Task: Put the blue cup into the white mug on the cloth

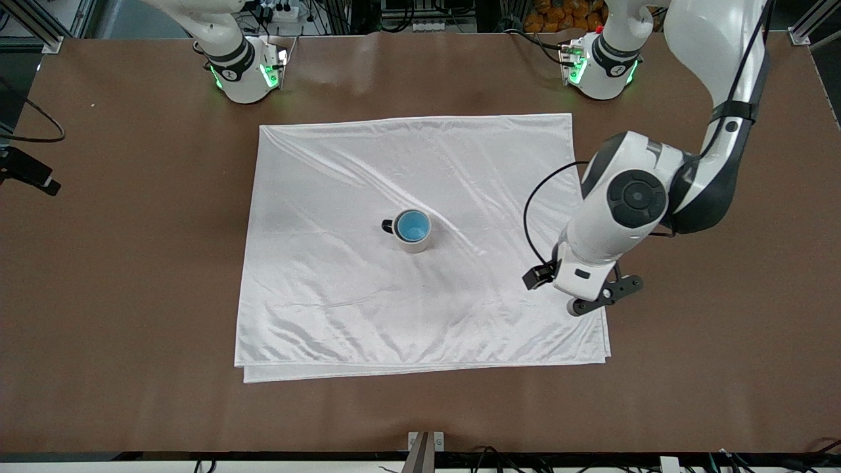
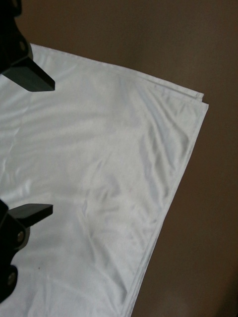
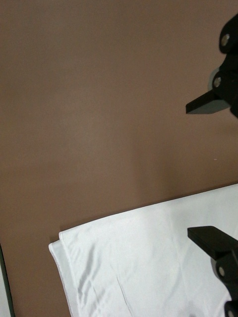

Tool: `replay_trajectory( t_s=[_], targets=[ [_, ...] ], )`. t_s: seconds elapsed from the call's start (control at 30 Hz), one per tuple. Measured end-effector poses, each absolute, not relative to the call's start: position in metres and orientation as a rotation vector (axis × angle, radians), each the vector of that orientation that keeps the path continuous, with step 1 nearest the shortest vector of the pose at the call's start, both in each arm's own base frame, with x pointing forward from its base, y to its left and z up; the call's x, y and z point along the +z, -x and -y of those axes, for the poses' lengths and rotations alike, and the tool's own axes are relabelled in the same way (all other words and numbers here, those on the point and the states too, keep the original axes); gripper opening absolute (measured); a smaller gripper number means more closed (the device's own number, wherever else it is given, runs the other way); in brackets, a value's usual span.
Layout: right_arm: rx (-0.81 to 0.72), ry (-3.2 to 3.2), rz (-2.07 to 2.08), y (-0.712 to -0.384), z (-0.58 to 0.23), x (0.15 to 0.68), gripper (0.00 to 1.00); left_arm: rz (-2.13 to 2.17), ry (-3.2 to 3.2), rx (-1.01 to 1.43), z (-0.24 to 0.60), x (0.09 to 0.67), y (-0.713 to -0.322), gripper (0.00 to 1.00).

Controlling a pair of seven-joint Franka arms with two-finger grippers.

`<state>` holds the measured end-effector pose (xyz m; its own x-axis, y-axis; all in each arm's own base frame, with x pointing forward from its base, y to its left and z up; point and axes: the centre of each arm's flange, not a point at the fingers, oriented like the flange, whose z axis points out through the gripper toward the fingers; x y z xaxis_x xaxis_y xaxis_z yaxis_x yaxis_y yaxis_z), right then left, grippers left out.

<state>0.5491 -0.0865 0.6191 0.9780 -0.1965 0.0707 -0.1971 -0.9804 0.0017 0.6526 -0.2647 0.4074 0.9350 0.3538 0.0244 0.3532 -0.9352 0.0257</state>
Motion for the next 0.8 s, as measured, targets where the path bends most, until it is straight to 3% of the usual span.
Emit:
replay_trajectory(
  t_s=[0.5,0.8],
  targets=[
    [0.113,-3.117,0.291,-0.55,0.08,0.619,1.0,-0.431,-3.088,0.044,0.154,0.43,-0.68,1.0],
    [0.113,-3.118,0.286,-0.551,0.078,0.62,1.0,-0.29,-3.099,0.077,0.136,0.469,-0.663,1.0]
  ],
)
